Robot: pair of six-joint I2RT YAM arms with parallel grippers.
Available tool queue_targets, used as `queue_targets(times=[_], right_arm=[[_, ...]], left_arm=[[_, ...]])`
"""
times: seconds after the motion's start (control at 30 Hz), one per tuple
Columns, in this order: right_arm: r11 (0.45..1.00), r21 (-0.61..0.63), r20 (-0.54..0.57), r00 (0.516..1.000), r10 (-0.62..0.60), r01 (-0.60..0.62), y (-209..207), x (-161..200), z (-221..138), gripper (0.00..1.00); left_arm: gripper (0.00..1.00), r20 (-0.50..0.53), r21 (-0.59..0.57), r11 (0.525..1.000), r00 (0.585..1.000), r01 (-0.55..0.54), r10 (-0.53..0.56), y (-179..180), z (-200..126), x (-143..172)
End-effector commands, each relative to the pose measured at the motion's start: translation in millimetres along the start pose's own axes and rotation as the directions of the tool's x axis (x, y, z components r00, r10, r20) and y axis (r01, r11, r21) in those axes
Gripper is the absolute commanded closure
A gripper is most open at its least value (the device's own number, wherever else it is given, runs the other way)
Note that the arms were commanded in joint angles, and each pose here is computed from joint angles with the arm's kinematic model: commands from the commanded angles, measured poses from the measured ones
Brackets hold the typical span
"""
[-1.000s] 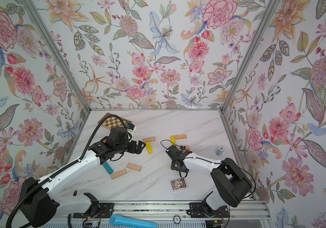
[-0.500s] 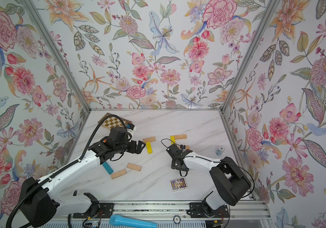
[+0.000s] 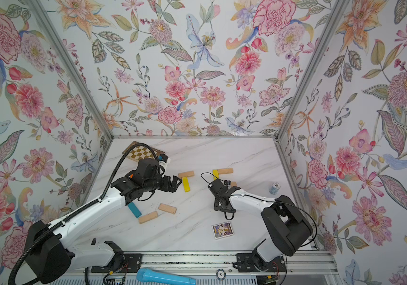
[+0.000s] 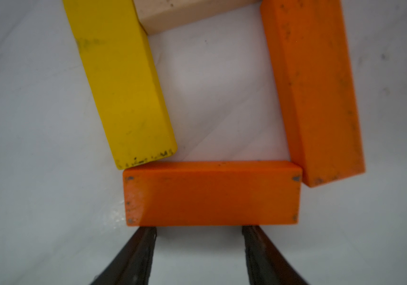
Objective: Assemble the number 6 with building blocks
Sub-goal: Assemble the building block at the center of the board.
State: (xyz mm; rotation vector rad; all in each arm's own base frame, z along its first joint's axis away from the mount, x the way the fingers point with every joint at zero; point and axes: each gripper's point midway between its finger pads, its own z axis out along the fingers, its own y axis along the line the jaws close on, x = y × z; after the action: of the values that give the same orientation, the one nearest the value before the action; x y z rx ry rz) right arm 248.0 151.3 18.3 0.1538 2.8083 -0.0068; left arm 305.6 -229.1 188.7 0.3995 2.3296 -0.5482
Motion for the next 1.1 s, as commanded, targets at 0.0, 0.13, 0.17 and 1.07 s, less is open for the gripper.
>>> queue_targets(times=[0.0, 0.13, 0.17, 1.07], right_arm=[[0.999, 0.01, -0.024, 0.999, -0.033, 0.033, -7.3, 8.4, -4.4, 0.42], [0.999, -0.022, -0.025, 0.999, -0.039, 0.039, -4.0, 14.4, -10.9, 0.42], [0.999, -0.029, -0.027, 0.999, -0.037, 0.037, -3.4, 15.8, -11.7, 0.43], [0.991, -0.055, -0.02, 0.992, 0.121, -0.122, -32.3, 7.3, 1.2, 0.79]], left_arm=[[0.02, -0.006, 0.002, 1.0, 1.0, 0.006, -0.006, 4.1, 4.1, 2.6], [0.04, -0.007, 0.001, 1.0, 1.0, 0.007, -0.007, 4.8, 4.7, 2.5], [0.04, -0.008, 0.001, 1.0, 1.0, 0.006, -0.006, 4.8, 5.2, 3.1], [0.18, -0.019, 0.005, 1.0, 1.0, 0.009, -0.009, 4.9, 7.7, 6.6]])
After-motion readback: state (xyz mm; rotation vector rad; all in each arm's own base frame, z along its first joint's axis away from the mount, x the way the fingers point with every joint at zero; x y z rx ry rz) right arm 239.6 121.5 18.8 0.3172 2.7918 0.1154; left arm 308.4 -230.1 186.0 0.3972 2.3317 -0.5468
